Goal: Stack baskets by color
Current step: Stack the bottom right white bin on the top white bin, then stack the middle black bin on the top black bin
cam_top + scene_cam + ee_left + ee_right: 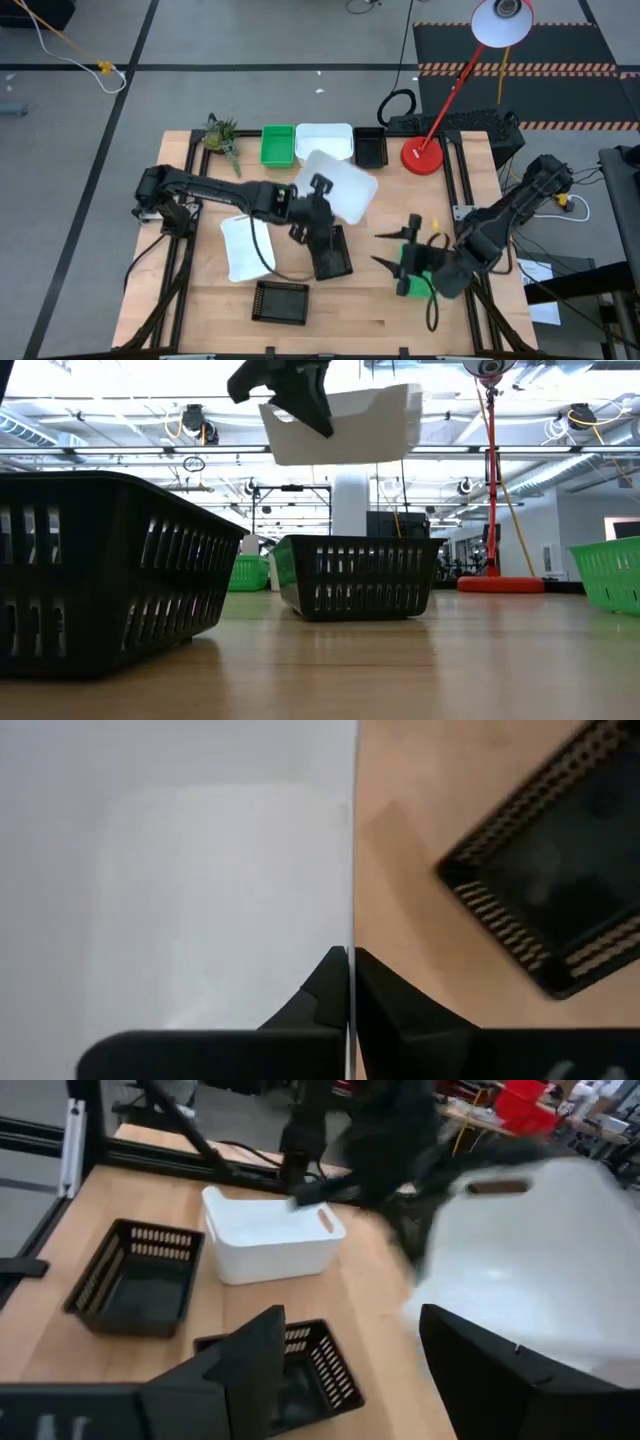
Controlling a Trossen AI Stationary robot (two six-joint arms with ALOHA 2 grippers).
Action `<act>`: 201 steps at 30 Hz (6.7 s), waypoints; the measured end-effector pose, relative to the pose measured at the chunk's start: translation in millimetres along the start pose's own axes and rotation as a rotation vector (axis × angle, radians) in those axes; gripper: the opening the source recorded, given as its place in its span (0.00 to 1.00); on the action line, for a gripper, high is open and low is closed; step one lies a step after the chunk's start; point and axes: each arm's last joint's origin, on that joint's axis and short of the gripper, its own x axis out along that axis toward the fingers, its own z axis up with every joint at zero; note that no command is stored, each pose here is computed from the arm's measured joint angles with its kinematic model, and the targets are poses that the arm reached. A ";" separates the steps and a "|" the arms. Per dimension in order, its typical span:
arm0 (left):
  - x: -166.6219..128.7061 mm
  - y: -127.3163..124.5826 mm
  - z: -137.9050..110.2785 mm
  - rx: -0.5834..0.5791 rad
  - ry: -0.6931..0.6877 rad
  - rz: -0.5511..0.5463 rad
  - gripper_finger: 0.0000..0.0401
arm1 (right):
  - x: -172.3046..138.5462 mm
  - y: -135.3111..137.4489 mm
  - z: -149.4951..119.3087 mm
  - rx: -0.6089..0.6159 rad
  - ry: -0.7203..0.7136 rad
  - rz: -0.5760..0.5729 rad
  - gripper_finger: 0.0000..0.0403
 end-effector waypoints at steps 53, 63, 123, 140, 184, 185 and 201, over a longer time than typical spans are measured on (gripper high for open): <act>101.9 135.2 -158.4 -0.521 -0.016 -0.048 0.01 | 3.2 11.1 -80.5 0.011 0.075 -0.074 0.42; 132.4 122.4 -164.7 -0.519 0.040 -0.124 0.02 | 3.2 10.9 -80.9 0.007 0.078 -0.073 0.42; 32.9 103.2 -109.7 -0.646 0.021 -0.104 0.46 | 3.1 11.1 -81.1 0.030 0.080 -0.069 0.42; -33.0 -64.5 -52.7 -0.570 -0.034 -0.250 0.46 | 8.0 14.7 -90.0 0.085 0.069 -0.012 0.42; -11.0 -200.2 -67.5 -0.750 -0.405 -0.157 0.46 | 174.5 50.1 -68.6 -0.049 0.520 0.401 0.34; -10.9 -200.4 -67.7 -0.749 -0.405 -0.156 0.46 | 176.1 49.8 -69.7 -0.041 0.529 0.417 0.32; -11.8 -199.3 -65.7 -0.735 -0.431 -0.152 0.46 | 184.3 34.6 -73.9 -0.064 0.577 0.413 0.04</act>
